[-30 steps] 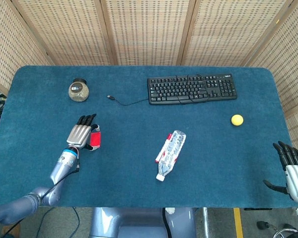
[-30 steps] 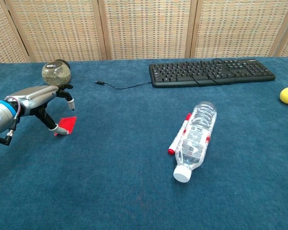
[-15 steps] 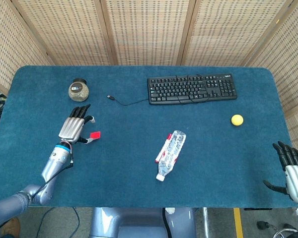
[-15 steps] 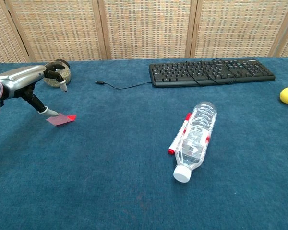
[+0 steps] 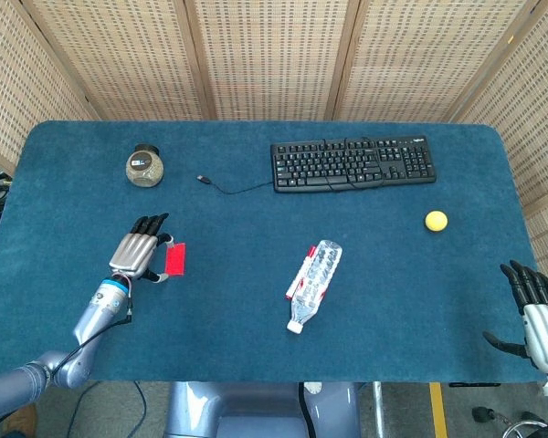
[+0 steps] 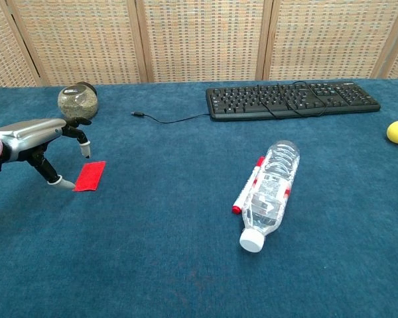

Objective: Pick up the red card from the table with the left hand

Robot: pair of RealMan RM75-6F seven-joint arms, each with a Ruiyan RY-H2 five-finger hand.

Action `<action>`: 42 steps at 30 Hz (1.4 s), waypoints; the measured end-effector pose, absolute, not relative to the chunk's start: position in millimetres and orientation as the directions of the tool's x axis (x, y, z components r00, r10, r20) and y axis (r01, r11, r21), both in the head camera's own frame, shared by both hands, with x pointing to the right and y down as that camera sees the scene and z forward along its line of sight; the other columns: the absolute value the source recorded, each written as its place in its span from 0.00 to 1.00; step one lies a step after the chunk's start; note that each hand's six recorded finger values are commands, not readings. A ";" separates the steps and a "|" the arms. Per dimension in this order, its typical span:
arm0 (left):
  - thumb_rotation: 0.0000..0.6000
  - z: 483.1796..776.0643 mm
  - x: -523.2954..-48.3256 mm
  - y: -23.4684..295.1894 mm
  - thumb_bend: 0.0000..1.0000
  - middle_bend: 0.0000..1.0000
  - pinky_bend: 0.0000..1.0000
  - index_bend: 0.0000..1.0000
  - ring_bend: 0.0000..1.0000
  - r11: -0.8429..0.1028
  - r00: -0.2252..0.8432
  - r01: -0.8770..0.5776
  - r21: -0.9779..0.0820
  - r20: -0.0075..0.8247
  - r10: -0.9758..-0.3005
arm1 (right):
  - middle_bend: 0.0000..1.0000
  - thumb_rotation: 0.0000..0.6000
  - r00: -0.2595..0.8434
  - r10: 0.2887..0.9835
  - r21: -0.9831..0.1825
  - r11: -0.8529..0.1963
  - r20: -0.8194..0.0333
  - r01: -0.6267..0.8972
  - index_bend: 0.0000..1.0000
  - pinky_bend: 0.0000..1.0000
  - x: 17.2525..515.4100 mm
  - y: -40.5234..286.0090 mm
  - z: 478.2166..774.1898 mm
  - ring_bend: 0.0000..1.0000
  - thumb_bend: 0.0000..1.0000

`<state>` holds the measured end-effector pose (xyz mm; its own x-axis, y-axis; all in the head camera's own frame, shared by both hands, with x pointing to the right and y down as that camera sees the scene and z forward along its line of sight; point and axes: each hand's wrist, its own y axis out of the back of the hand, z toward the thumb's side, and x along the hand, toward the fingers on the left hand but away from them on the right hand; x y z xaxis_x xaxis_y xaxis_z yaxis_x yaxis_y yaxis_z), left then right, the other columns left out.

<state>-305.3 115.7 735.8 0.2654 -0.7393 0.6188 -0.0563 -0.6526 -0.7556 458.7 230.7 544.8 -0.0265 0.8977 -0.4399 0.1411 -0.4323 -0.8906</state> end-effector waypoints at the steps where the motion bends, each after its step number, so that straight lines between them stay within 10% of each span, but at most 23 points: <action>1: 1.00 736.6 -305.0 116.8 0.14 0.00 0.00 0.42 0.00 -0.654 0.267 -0.054 -0.754 0.620 -0.738 | 0.00 1.00 -0.026 0.898 -0.891 -0.432 -0.440 0.141 0.00 0.00 458.7 230.7 544.8 0.00 0.00; 42: 1.00 755.4 -288.8 119.3 0.18 0.00 0.00 0.47 0.00 -0.668 0.262 -0.045 -0.743 0.637 -0.725 | 0.00 1.00 -0.031 0.896 -0.889 -0.434 -0.442 0.147 0.00 0.00 460.6 230.3 544.8 0.00 0.00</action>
